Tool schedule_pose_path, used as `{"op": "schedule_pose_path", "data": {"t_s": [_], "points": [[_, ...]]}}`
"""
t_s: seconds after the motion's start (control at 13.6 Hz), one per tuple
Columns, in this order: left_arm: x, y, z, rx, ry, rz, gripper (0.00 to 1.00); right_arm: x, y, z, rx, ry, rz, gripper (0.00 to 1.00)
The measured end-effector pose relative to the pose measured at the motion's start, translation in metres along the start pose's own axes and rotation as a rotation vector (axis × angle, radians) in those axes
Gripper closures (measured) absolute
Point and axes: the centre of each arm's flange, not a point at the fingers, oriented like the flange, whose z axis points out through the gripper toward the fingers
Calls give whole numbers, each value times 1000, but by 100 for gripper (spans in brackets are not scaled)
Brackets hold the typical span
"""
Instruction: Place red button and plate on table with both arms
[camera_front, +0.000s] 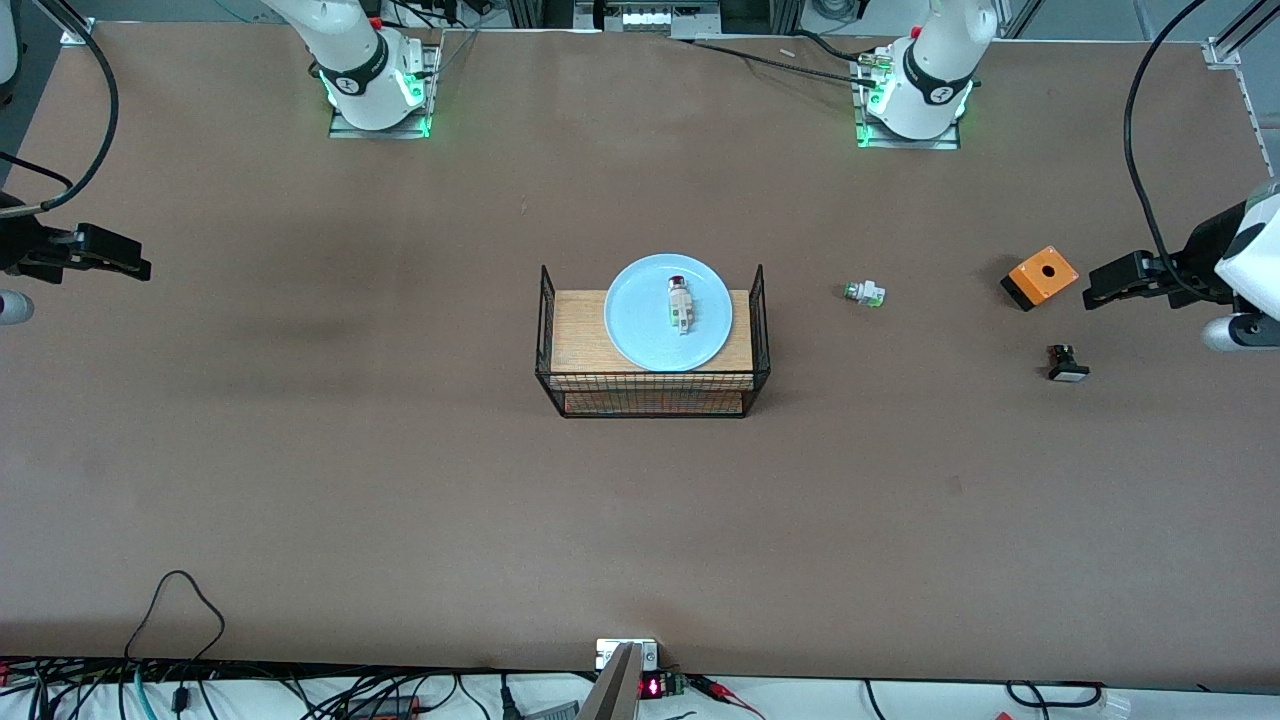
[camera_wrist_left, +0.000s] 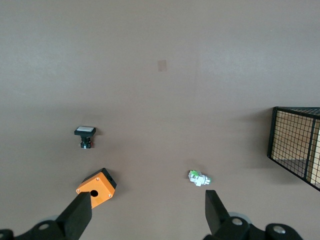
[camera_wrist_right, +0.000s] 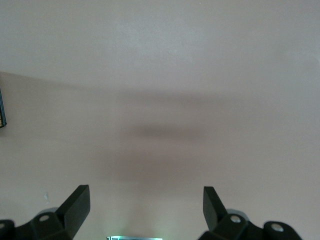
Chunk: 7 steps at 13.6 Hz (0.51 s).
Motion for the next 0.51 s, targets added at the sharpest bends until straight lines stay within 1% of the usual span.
{"op": "schedule_pose_path", "data": {"t_s": [0.51], "points": [[0, 1, 0, -1, 0, 2, 0, 0, 2, 0, 0, 0, 3, 0]]}}
